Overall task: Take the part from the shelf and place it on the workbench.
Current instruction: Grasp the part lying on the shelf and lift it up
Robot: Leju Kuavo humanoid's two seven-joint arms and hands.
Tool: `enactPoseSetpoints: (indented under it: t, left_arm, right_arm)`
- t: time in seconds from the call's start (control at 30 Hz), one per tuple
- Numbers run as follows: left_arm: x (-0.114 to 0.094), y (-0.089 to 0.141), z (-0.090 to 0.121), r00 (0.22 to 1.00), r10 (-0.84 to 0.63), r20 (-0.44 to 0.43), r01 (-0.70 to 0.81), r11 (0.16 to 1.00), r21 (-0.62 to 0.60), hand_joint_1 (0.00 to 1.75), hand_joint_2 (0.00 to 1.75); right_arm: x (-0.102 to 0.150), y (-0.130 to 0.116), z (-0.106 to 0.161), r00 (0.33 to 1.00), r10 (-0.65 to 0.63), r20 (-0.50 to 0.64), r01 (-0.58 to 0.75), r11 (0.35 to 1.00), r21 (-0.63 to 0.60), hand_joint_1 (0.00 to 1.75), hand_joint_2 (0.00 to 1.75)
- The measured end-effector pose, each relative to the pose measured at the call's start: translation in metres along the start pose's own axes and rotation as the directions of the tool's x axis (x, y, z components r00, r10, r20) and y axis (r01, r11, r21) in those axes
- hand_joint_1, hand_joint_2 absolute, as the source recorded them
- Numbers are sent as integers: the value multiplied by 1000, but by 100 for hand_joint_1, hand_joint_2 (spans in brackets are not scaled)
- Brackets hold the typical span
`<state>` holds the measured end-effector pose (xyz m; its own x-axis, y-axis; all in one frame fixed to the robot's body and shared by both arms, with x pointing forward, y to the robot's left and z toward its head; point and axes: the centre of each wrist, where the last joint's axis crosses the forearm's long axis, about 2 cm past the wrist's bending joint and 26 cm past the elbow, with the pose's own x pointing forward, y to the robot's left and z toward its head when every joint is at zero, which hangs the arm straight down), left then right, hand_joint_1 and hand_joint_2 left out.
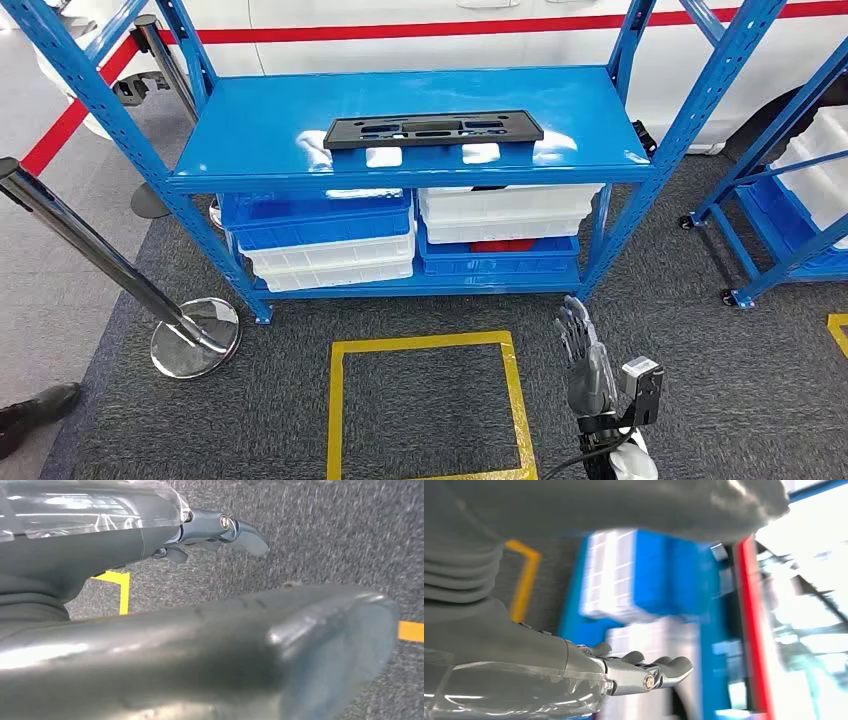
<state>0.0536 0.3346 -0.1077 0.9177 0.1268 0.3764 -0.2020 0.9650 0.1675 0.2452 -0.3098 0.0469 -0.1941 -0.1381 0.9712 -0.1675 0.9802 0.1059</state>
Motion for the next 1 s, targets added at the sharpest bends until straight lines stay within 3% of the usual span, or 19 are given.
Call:
enactPoseSetpoints:
  t: [0.27, 0.5, 0.77, 1.0]
  left_arm:
    - [-1, 0, 0, 1000, 4, -9, -4, 1000, 6, 0, 0]
    - [0, -4, 0, 1000, 14, -11, -14, 1000, 3, 0, 0]
    - [-1, -10, 1, 999, 39, -14, -39, 999, -11, 0, 0]
    - [-3, -14, 2, 996, 85, -4, -86, 996, -25, 0, 0]
  right_arm:
    - [54, 19, -37, 954, -52, 295, 9, 989, 145, 0, 0]
    - [111, 43, -57, 824, -164, 542, -7, 954, 299, 0, 0]
    - [164, 73, -63, 672, -322, 667, -49, 879, 474, 0, 0]
    - [179, 86, -61, 631, -370, 682, -67, 849, 523, 0, 0]
